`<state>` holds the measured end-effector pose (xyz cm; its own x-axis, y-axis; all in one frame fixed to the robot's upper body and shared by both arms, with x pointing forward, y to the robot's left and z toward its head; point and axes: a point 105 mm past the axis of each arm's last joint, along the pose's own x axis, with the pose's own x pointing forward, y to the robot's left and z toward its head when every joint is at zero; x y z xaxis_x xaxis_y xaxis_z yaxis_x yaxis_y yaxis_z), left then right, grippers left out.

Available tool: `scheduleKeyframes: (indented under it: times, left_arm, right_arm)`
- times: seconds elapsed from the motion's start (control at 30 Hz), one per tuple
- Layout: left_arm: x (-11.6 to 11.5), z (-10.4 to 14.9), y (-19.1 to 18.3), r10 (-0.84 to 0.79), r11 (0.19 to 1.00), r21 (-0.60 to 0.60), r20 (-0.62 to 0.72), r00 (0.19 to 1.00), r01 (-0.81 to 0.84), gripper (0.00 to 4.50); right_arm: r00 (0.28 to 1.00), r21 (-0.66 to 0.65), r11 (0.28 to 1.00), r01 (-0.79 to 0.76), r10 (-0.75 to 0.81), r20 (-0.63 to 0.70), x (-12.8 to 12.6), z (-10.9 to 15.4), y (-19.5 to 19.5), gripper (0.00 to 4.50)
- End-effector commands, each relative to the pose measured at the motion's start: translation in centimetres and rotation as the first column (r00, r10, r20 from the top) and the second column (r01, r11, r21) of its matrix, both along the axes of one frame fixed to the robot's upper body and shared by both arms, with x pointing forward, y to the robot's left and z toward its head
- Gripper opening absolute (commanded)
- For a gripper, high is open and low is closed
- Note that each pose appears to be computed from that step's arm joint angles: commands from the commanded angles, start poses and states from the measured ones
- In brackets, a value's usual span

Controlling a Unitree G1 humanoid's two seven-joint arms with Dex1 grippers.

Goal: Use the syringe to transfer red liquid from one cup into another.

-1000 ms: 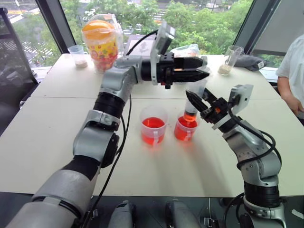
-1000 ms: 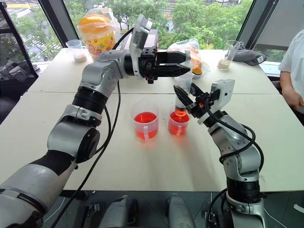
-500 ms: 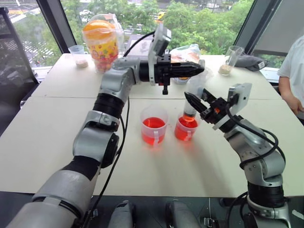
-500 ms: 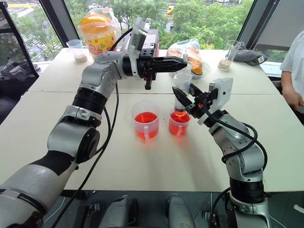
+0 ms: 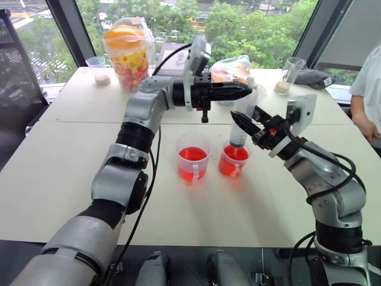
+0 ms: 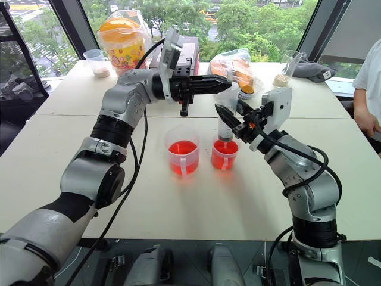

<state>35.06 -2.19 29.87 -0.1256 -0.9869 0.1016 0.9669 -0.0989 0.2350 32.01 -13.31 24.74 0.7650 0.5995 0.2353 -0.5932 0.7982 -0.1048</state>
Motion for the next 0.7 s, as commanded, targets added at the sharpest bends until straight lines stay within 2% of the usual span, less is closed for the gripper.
scheduleKeyframes:
  times: [0.03, 0.23, 0.33, 0.43, 0.67, 0.7]
  left_arm:
    - [-1.0, -3.8, -1.8, -0.066, 0.988, 0.132, -0.067, 0.996, 0.075, 0.05]
    - [-1.0, -4.3, -1.6, -0.056, 0.988, 0.137, -0.082, 0.995, 0.066, 0.05]
    - [-0.6, -3.2, -1.2, -0.027, 0.994, 0.104, -0.082, 0.996, 0.036, 0.05]
    - [0.0, -0.6, -0.2, 0.011, 1.0, 0.025, -0.091, 0.996, -0.009, 0.82]
    - [0.5, 3.1, 2.3, 0.072, 0.994, -0.08, -0.063, 0.995, -0.077, 4.31]
    - [0.5, 3.7, 3.2, 0.087, 0.991, -0.099, -0.056, 0.995, -0.092, 4.43]
  right_arm:
    - [0.966, 0.04, 0.999, -0.018, 0.007, 0.258, -2.5, 6.4, 0.0, 1.39]
    - [0.964, 0.039, 0.999, -0.023, 0.012, 0.265, -2.7, 6.9, -0.1, 1.39]
    - [0.967, 0.034, 0.999, -0.03, 0.021, 0.254, -2.7, 6.6, 0.1, 1.39]
    - [0.972, 0.025, 0.999, -0.037, 0.03, 0.232, -2.5, 6.0, 0.3, 1.39]
    - [0.979, 0.019, 0.998, -0.053, 0.048, 0.196, -2.4, 5.1, 0.6, 1.39]
    - [0.981, 0.017, 0.998, -0.056, 0.052, 0.188, -2.3, 4.9, 0.7, 1.39]
